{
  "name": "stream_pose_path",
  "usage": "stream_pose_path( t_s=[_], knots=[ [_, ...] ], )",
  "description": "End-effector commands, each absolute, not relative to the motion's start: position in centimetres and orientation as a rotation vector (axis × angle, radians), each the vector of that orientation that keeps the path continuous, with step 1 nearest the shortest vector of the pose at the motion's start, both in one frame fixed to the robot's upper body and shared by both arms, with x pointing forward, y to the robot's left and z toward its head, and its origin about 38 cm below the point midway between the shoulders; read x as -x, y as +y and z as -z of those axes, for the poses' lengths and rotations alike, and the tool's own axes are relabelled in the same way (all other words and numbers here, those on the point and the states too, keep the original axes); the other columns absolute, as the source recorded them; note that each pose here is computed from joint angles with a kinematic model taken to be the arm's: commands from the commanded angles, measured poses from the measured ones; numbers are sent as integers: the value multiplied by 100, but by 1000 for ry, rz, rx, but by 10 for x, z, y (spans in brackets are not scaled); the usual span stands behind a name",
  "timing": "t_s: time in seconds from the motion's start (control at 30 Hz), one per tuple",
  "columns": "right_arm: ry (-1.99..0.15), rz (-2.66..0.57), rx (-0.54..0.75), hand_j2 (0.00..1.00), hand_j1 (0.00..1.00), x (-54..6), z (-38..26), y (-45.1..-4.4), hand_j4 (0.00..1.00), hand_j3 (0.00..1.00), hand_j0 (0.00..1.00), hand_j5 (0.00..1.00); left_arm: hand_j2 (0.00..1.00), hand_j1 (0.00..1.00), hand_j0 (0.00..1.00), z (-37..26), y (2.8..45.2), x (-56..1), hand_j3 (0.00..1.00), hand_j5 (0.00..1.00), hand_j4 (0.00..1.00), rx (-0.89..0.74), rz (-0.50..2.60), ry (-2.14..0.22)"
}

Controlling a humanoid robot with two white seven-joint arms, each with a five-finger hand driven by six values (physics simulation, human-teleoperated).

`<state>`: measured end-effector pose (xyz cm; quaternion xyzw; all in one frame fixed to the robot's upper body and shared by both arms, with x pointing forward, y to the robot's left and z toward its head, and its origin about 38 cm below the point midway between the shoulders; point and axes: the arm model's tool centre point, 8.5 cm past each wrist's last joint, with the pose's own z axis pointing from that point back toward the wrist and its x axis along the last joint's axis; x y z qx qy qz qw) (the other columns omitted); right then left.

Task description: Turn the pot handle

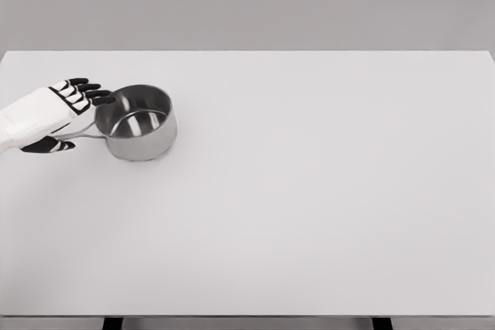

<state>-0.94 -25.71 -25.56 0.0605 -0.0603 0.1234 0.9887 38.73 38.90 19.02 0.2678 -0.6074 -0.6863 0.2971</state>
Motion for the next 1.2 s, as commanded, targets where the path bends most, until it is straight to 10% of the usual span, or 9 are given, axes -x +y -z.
stream_pose_path(
  t_s=[0.0,1.17],
  knots=[
    [-122,-248,-121,100,100,8,256,-257,100,100,100,100,100,100,100,-191,393,-389,100,100,100,-719,1809,-1611],
    [-122,-248,-121,100,100,8,256,-257,100,100,100,100,100,100,100,-197,409,-401,100,100,100,-781,1757,-1592]
  ],
)
